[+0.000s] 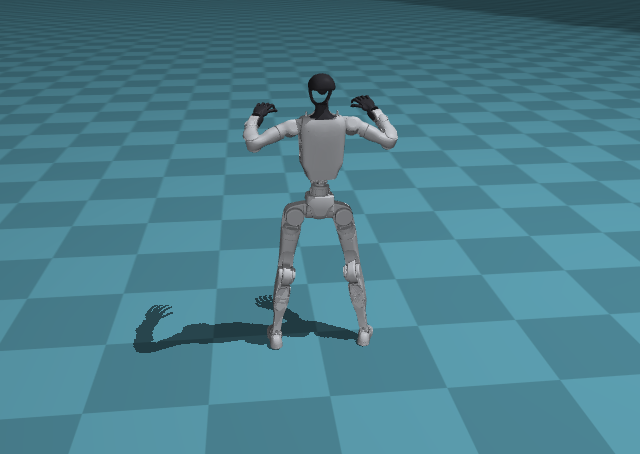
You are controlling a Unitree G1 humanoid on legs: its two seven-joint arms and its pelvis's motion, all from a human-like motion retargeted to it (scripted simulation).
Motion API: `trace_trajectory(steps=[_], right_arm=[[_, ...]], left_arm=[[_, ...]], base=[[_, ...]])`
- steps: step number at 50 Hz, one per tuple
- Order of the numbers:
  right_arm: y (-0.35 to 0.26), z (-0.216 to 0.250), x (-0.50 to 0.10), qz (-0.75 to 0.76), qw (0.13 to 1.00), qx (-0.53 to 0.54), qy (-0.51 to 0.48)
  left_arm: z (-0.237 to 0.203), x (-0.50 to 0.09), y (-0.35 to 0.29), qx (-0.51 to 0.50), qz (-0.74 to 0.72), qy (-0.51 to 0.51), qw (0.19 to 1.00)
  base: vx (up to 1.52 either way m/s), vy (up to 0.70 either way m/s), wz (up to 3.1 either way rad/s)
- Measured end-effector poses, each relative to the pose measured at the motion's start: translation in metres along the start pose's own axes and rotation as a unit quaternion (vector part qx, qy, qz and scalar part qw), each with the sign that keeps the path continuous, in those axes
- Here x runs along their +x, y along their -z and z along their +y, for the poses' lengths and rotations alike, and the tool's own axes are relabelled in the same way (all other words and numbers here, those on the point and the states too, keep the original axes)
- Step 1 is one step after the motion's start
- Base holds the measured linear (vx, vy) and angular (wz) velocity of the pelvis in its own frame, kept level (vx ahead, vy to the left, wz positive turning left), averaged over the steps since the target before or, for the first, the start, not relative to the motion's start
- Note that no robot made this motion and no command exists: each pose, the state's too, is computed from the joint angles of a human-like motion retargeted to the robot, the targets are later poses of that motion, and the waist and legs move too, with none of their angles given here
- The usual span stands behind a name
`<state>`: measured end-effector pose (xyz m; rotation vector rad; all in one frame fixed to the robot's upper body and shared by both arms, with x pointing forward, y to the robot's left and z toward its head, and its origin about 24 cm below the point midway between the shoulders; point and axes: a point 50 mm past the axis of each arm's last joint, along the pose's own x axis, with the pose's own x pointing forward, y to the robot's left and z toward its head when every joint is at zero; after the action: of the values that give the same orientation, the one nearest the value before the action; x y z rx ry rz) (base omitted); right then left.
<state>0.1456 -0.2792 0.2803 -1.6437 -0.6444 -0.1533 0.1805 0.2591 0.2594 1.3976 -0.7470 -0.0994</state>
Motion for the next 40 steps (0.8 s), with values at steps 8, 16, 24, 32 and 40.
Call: trace_trajectory(steps=[8,16,24,32,40], right_arm=[[0.002,-0.002,-0.003,0.013,1.0,0.007,-0.027],[0.006,0.004,-0.007,0.031,0.999,0.015,-0.042],[0.006,0.011,-0.009,0.039,0.998,0.034,-0.041],[0.006,0.013,-0.011,0.044,0.997,0.043,-0.048],[0.008,0.015,-0.013,0.052,0.996,0.045,-0.048]], left_arm=[[0.001,-0.003,0.002,-0.005,0.011,0.034,0.999],[-0.002,-0.006,0.006,-0.016,0.026,0.034,0.999],[-0.006,-0.012,0.012,-0.022,0.052,0.033,0.998],[-0.008,-0.016,0.013,-0.029,0.063,0.037,0.997],[-0.009,-0.017,0.014,-0.027,0.067,0.032,0.997]], base=[[0.03,0.01,0.01],[0.0,0.0,0.0],[0.0,0.0,0.0],[0.0,0.0,0.0],[0.0,0.0,0.0]])
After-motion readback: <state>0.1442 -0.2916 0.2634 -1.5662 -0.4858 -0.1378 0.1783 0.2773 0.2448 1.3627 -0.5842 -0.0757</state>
